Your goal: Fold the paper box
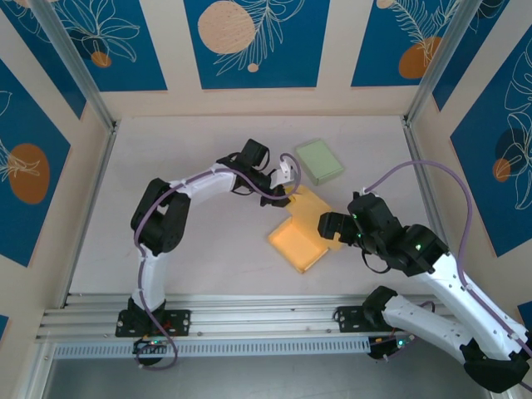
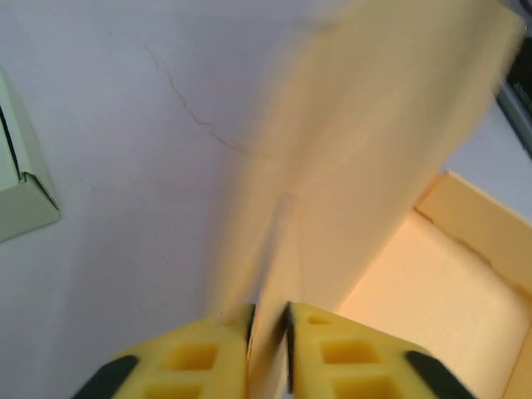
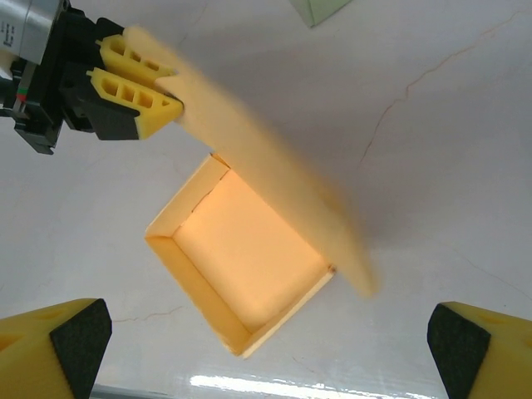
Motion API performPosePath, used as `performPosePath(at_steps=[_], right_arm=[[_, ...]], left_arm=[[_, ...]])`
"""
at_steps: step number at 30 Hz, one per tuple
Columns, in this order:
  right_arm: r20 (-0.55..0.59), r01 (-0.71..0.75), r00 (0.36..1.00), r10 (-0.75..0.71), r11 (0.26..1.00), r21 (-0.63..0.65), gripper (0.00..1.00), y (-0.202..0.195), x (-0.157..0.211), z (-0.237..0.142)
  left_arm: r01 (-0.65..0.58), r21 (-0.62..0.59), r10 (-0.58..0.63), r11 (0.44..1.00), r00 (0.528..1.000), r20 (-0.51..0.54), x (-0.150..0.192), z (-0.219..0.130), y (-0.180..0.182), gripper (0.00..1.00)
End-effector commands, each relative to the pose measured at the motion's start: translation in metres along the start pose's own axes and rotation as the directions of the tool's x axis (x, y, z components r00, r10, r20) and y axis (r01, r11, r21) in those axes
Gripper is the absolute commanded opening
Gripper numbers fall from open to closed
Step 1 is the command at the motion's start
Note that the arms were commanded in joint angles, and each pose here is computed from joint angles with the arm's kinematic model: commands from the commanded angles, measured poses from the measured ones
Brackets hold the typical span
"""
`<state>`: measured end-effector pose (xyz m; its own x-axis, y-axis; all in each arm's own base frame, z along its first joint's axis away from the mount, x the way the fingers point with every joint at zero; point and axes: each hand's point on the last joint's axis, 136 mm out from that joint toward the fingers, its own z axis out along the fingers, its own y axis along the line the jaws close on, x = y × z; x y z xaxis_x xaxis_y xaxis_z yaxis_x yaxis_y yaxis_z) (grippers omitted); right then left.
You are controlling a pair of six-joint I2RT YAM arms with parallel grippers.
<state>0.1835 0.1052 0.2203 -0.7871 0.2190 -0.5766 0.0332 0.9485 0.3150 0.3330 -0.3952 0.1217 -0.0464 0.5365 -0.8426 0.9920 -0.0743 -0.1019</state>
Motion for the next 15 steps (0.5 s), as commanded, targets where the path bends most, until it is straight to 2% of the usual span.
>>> performPosePath(at_steps=[1,6,11,15], right_arm=[[-0.009,-0.021,1.000,0.021,1.000,-0.002,0.99,-0.003,0.004,0.001],[-0.040,0.023,0.999,-0.024,1.000,-0.022,0.99,0.002,0.011,0.013],[-0.067,0.079,0.994,-0.082,0.996,-0.046,0.99,0.016,0.005,0.031],[-0.065,0.124,0.990,-0.129,0.990,-0.074,0.99,0.033,-0.014,0.049]], left_arm=[[-0.019,-0.068,0.020,0.998,1.000,0.008,-0.007,-0.009,0.004,0.11],[-0.056,-0.198,0.057,0.979,0.998,0.000,-0.004,-0.029,0.007,0.01],[-0.064,-0.308,0.079,0.949,0.996,0.038,-0.003,-0.066,0.004,0.02],[-0.029,-0.381,0.054,0.924,0.997,0.054,0.010,-0.097,0.002,0.02]])
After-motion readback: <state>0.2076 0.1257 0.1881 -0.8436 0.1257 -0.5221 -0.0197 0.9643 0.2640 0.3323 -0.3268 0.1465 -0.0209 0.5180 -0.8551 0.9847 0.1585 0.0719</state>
